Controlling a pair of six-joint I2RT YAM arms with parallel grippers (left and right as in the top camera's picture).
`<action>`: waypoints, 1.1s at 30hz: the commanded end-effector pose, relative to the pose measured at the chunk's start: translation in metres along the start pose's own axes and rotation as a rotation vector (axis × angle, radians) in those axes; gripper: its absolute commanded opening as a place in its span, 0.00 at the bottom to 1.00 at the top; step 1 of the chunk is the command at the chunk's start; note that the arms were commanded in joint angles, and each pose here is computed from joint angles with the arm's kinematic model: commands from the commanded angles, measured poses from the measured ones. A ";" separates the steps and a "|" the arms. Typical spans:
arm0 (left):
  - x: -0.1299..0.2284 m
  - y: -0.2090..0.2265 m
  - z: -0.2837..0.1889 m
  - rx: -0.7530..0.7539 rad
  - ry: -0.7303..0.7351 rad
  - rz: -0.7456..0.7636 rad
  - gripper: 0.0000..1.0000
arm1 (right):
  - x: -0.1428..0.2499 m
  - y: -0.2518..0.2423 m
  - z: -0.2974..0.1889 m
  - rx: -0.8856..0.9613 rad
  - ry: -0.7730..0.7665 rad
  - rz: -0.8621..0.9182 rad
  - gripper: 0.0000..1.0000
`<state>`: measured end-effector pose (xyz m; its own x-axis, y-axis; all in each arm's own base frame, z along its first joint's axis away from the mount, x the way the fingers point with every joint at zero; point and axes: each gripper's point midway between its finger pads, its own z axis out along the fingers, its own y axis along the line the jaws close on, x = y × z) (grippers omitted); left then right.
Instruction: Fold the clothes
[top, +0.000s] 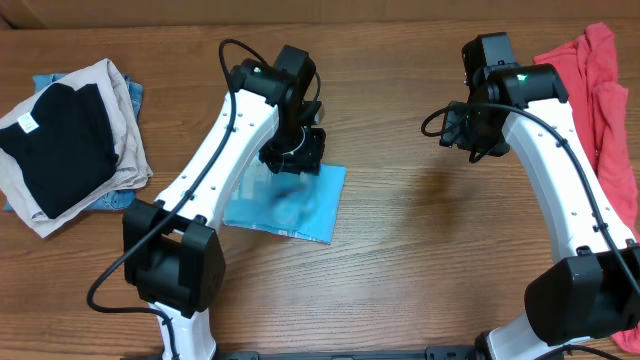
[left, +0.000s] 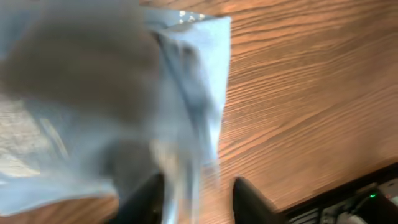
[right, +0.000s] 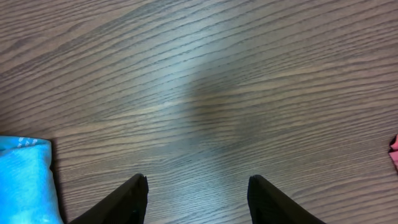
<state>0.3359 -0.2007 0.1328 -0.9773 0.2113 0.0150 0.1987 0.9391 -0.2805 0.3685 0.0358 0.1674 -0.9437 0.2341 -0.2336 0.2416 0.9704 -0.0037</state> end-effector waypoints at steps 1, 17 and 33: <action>-0.004 -0.022 -0.004 0.064 -0.025 0.026 0.61 | -0.005 0.001 -0.006 -0.009 -0.023 0.007 0.55; -0.030 0.062 -0.020 -0.298 -0.165 -0.151 0.57 | -0.004 0.001 -0.006 -0.009 -0.023 0.006 0.55; -0.072 0.093 0.027 -0.298 -0.216 -0.270 0.27 | 0.000 0.000 -0.006 -0.002 -0.006 0.005 0.55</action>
<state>0.4233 -0.1389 0.1020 -0.9787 -0.0502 -0.1989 -0.0438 0.9984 -0.0361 0.3659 0.0355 0.1668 -0.9462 0.2337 -0.2236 0.2416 0.9704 -0.0079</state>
